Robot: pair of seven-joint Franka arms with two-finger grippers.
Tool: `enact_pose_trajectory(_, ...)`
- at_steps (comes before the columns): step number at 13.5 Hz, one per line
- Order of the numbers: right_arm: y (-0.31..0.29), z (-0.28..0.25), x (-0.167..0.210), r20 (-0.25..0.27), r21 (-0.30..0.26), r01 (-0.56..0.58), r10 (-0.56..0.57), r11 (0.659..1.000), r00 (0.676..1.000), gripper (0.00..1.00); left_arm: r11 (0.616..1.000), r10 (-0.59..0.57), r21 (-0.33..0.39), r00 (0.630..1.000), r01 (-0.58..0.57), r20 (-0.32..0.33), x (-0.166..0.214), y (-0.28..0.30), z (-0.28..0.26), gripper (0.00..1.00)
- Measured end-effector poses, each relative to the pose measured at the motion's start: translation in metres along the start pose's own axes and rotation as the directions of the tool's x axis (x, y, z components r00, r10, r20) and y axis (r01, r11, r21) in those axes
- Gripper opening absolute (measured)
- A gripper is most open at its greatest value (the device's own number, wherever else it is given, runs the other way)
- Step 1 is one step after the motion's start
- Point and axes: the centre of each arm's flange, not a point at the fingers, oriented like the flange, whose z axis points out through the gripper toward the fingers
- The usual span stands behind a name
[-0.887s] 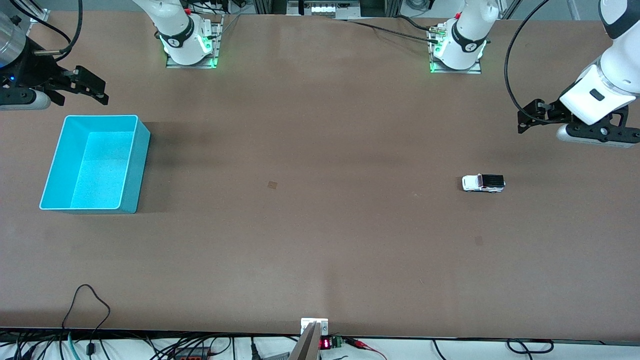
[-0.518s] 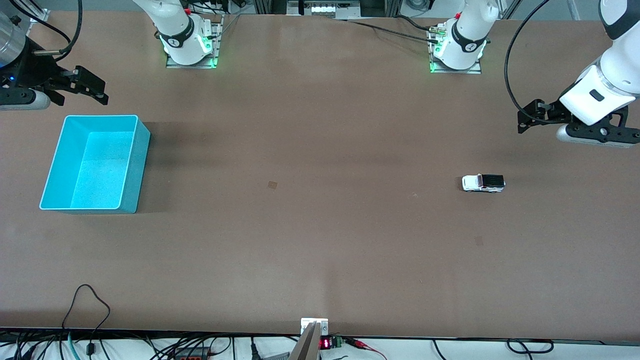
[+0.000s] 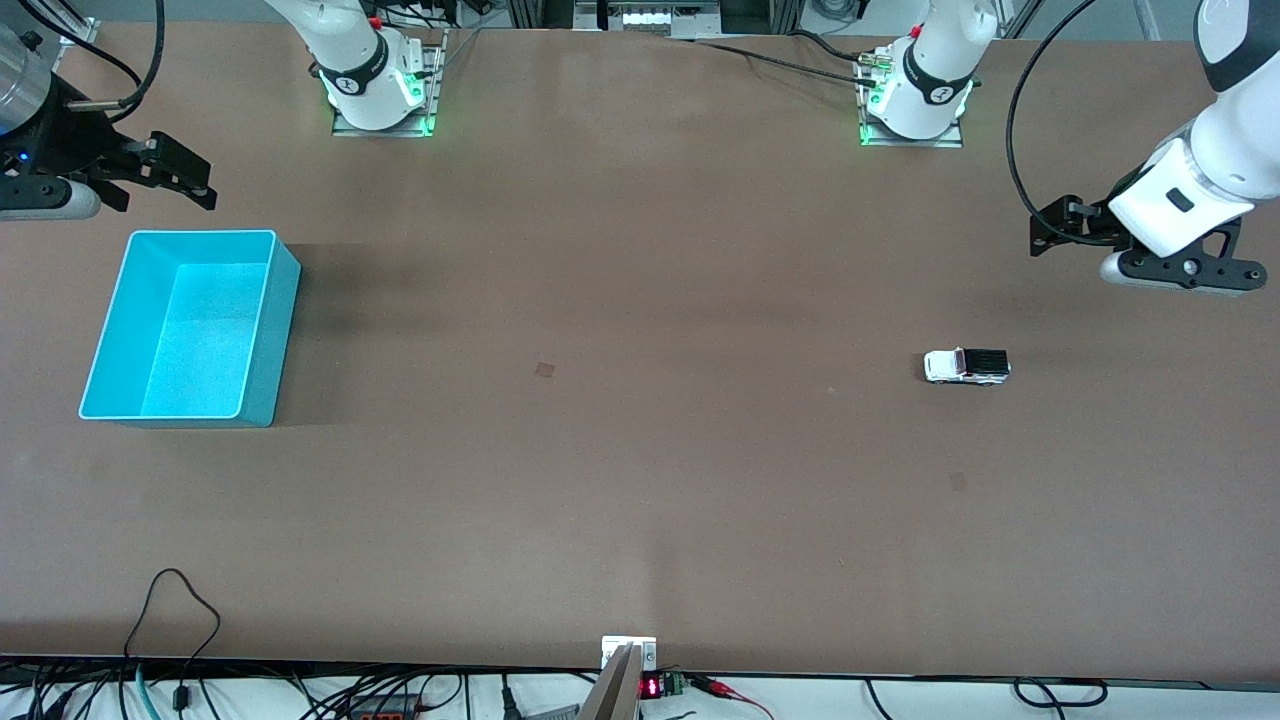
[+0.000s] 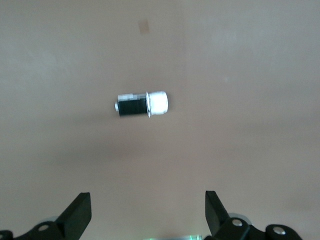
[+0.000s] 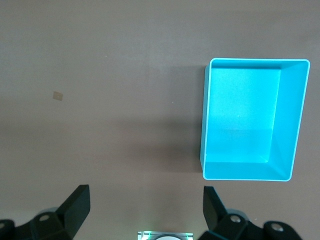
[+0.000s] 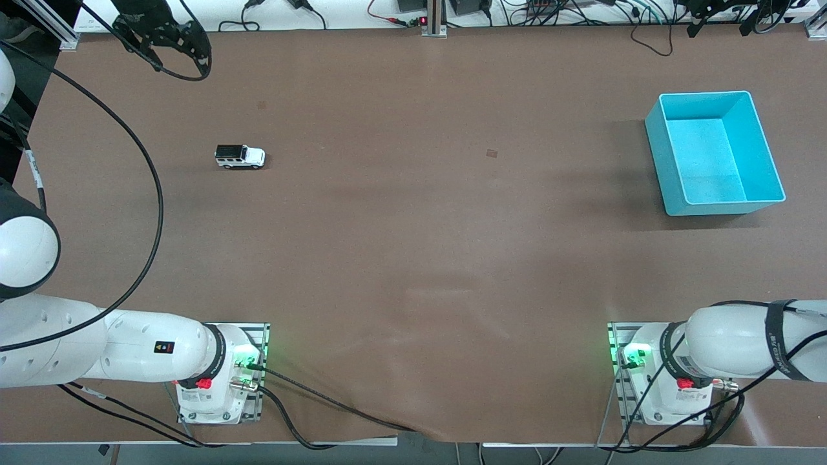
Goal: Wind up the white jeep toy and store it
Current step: 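Move the left gripper above the white toy jeep, then lower the left gripper and grasp the white jeep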
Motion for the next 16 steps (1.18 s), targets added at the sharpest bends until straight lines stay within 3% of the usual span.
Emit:
enact_pose_trajectory(2,0.0,0.0,0.0,0.0,0.0,0.0,0.0,1.0,1.0,1.0,1.0,0.026,-0.004,0.998,-0.026,0.05,0.0,0.0,0.007,1.0)
enact_pose_trajectory(4,0.0,0.0,0.0,0.0,0.0,0.0,0.0,1.0,1.0,1.0,0.99,0.142,-0.012,0.988,-0.142,0.064,0.004,-0.001,0.011,1.0)
enact_pose_trajectory(9,0.003,0.0,0.0,0.0,0.0,-0.005,0.005,1.0,1.0,1.0,0.897,0.442,-0.081,0.89,-0.435,0.113,0.03,-0.035,0.059,1.0)
enact_pose_trajectory(12,0.006,0.0,0.0,0.001,0.001,-0.012,0.012,1.0,1.0,1.0,0.812,0.583,-0.085,0.807,-0.577,0.098,0.056,-0.047,0.095,1.0)
enact_pose_trajectory(16,0.007,0.0,0.0,0.001,0.001,-0.012,0.012,1.0,1.0,1.0,0.626,0.78,-0.022,0.624,-0.78,0.055,0.075,-0.053,0.154,1.0)
